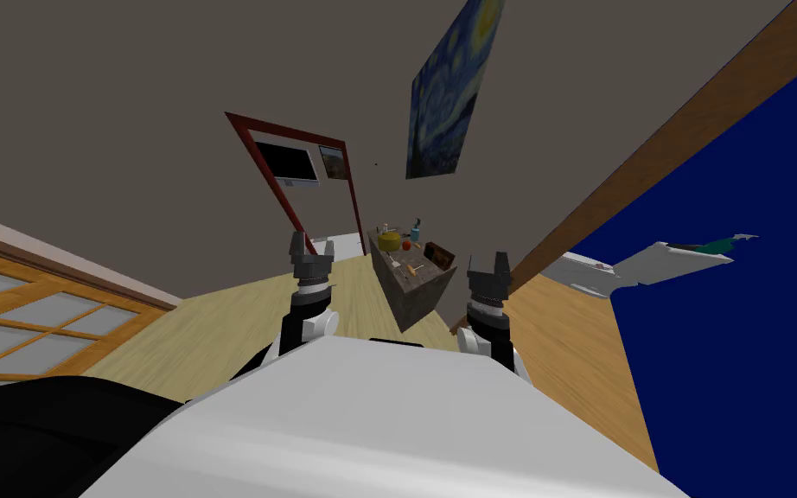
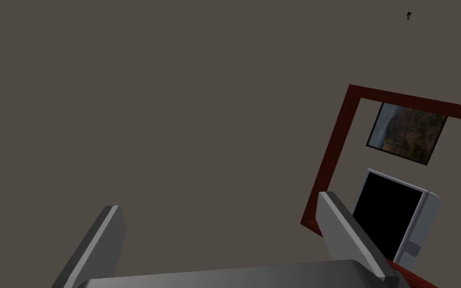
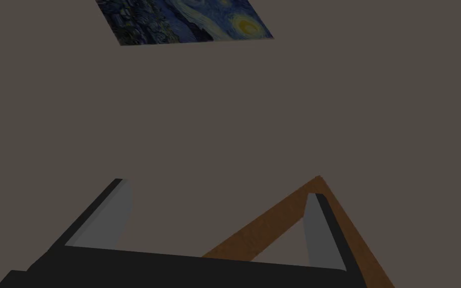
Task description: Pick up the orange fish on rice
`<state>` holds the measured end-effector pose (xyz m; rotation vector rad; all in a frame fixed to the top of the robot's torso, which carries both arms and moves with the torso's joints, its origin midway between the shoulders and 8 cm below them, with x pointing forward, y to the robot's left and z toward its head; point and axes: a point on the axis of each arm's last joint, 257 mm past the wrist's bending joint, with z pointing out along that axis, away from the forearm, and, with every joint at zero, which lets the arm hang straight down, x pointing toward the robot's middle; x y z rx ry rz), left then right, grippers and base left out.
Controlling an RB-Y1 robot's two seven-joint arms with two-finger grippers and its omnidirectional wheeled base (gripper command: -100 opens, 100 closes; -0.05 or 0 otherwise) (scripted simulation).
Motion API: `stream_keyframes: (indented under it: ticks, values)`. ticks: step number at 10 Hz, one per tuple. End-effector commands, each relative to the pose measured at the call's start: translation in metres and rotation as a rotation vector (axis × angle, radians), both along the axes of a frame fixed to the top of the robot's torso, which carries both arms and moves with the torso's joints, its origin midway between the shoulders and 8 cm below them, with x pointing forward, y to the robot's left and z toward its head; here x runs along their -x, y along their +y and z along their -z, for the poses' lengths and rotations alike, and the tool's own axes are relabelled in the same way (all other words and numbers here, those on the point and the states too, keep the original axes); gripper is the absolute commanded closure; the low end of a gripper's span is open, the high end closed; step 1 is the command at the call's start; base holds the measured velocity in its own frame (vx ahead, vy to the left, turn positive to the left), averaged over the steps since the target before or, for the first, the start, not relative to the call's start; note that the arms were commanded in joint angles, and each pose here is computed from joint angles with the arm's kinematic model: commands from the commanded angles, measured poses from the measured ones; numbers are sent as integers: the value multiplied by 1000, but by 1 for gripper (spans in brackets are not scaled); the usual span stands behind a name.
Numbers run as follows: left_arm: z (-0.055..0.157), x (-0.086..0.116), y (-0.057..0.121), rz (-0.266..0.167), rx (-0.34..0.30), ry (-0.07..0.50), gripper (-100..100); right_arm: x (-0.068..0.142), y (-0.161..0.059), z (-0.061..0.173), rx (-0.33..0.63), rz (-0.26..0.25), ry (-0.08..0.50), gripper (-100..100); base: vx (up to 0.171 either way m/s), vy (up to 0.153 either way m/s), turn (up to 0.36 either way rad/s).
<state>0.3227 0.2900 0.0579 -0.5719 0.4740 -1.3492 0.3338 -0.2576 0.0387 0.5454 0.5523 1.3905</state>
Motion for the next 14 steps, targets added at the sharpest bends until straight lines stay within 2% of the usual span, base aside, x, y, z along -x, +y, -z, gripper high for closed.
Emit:
stream_keyframes:
  ticks: [1,4,7,8,9,10,11,12,13,14]
  values:
    - [0,0,0,0,0,0,0,-2,2,9,39,-9,33,-100,-4,12,61]
    - [0,0,0,0,0,0,0,-5,-2,46,116,-9,154,-100,-10,30,117]
    - [0,0,0,0,0,0,0,-3,-15,100,183,11,324,-100,-10,54,206]
    - [0,0,0,0,0,0,0,0,-17,105,182,15,339,-100,-3,42,64]
    - [0,0,0,0,0,0,0,2,-22,125,204,23,399,-100,-5,44,170]
    - [0,0,0,0,0,0,0,5,-24,129,203,26,412,-100,-4,31,87]
    - [0,0,0,0,0,0,0,10,-31,151,225,36,481,-100,1,39,184]
    - [0,0,0,0,0,0,0,12,-32,154,224,38,491,-100,5,33,84]
    - [0,0,0,0,0,0,0,20,-40,179,246,49,566,-100,6,50,193]
    - [0,0,0,0,0,0,0,22,-41,181,246,51,574,-100,4,40,121]
